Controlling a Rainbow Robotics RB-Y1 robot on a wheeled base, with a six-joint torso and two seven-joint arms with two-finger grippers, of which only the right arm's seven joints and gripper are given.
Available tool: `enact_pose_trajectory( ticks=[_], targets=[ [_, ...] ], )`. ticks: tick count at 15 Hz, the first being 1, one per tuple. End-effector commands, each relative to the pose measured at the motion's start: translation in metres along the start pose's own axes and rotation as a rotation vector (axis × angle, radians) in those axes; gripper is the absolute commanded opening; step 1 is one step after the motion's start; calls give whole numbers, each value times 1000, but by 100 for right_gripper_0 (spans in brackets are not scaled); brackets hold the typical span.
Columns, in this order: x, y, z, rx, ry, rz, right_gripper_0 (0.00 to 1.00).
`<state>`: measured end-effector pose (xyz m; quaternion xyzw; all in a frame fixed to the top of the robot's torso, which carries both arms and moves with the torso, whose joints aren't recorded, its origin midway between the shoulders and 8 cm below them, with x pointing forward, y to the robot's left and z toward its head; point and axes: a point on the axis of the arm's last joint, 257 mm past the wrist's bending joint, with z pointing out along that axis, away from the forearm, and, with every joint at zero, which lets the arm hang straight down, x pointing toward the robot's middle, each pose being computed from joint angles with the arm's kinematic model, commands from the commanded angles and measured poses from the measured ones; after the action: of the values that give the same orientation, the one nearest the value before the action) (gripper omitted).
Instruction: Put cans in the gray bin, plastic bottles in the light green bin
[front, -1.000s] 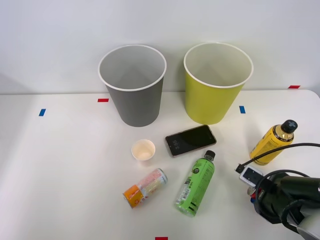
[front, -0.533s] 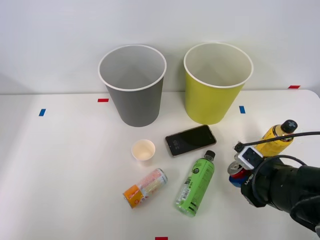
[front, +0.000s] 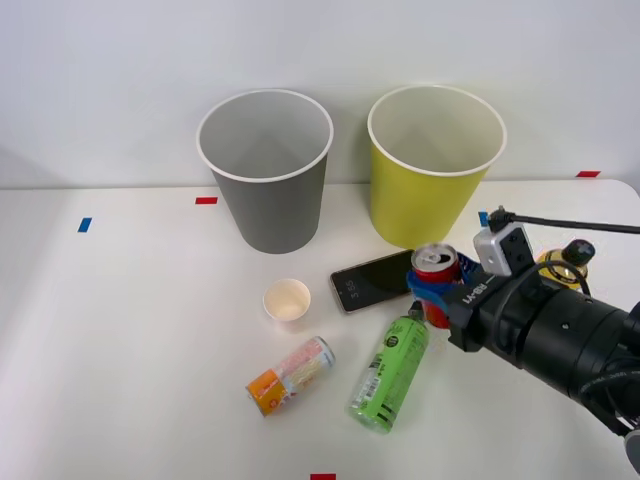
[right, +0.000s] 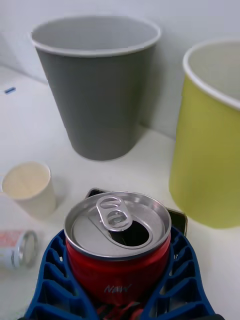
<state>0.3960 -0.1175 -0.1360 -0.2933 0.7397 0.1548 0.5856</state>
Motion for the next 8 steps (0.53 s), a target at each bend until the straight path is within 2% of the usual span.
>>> enact_pose_trajectory(
  ticks=[1, 6, 8],
  targets=[
    [-39, 10, 11, -25, -101, 24, 0],
    [-112, 26, 23, -82, -256, 56, 0],
    [-140, 36, 34, -131, -299, 128, 0]
  ],
)
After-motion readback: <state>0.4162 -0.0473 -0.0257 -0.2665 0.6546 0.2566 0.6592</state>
